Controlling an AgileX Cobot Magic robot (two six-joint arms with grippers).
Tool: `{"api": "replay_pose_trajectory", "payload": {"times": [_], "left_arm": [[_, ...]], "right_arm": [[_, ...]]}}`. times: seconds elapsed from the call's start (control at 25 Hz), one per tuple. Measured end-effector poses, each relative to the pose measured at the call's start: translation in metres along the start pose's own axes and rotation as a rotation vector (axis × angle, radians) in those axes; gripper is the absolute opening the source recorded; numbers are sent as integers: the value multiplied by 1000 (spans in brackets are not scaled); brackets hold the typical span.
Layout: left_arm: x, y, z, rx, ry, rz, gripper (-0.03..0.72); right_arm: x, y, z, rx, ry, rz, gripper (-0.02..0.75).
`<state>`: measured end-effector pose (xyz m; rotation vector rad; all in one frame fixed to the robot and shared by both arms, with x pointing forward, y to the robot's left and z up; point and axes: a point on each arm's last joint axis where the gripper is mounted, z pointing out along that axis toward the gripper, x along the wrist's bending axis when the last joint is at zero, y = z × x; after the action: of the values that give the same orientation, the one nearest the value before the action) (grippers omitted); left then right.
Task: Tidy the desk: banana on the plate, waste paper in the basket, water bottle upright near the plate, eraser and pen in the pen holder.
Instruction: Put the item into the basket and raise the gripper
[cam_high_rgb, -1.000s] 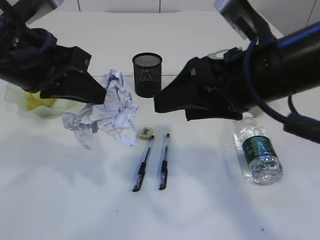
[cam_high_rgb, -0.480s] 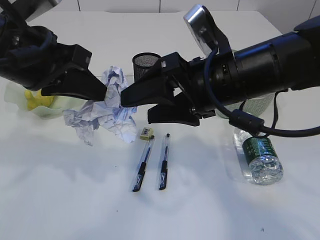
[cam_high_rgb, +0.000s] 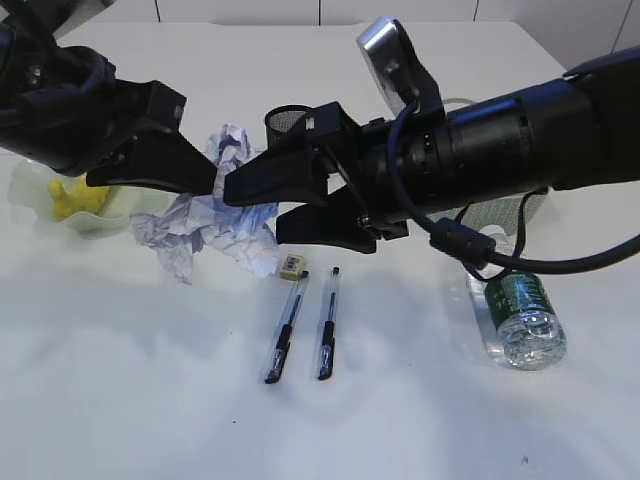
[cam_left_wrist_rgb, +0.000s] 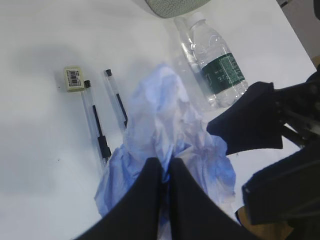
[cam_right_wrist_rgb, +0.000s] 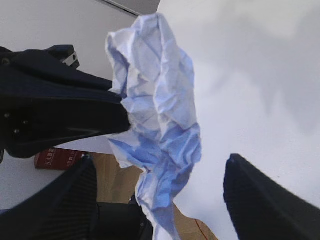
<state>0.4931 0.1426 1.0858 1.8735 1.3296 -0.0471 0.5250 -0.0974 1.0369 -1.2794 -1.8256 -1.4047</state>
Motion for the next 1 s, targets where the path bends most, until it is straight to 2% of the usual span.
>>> {"api": "replay_pose_trajectory", "payload": {"times": [0.28,0.4,0.52,0.76,0.84,1.0], "left_arm": [[-1,0,0,-3,-9,-3,-3],[-1,0,0,-4,-13,-7,-4],[-2,1,0,-7,-18,-14,-3],[-2,1,0,-10,-19,-15,-3],[-2,1,0,-10,-19,-15,-4],[-2,1,0,-14,-18,-15,0]], "right_arm": [[-1,-5,14,9,13,4,583],[-1,-4,14,1,12,4,542],[-1,-3,14,-2,12,2,423],[-3,-2,14,-9,0,-3,73],[-3,-2,14,-11,-2,-3,18],[-3,-2,14,-13,-4,-3,0]]}}
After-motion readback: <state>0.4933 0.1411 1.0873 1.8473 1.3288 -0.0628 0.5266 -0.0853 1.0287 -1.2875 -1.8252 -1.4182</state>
